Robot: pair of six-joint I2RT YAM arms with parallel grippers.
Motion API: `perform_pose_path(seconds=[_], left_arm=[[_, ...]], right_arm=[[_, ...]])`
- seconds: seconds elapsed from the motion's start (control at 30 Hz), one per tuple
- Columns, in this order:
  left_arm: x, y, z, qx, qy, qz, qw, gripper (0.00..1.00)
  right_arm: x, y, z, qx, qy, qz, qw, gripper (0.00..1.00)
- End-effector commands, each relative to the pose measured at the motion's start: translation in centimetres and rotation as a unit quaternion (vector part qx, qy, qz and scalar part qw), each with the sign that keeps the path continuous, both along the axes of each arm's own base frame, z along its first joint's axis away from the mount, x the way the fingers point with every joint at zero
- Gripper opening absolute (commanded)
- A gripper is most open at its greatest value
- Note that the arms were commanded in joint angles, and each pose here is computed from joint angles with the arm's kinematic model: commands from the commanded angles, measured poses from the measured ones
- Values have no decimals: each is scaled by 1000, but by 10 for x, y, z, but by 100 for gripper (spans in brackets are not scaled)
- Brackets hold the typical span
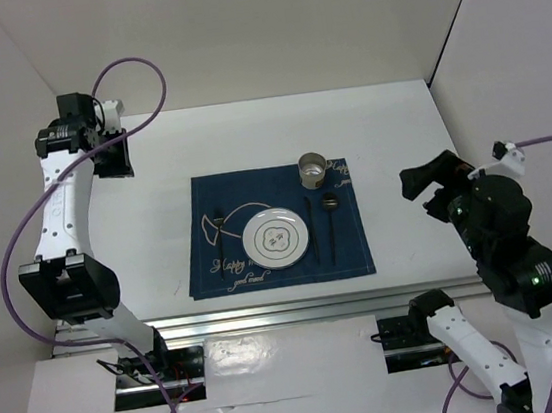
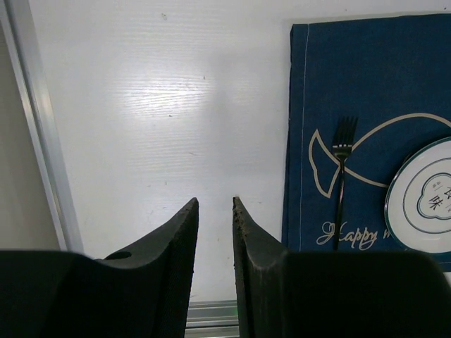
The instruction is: Set the dinner table for one person
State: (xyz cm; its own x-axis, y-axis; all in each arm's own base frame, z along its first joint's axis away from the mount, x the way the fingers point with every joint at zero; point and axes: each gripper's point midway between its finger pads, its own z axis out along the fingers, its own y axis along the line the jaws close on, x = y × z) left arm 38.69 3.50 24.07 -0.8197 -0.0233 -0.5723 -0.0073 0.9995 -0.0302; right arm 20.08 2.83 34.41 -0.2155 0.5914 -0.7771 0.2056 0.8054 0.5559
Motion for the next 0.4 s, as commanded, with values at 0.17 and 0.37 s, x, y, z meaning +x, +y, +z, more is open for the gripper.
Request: perform_pose_path(seconds=[0.17,0.37], left_arm=[[-24,0,20,10,-12,-13,1000,33],[-31,-3,20,5,-9,-16,1000,33]], right_arm=[[-31,-20,-10,25,28,-56,998,100],[-38,-28,-18,18,47,-74,996,100]])
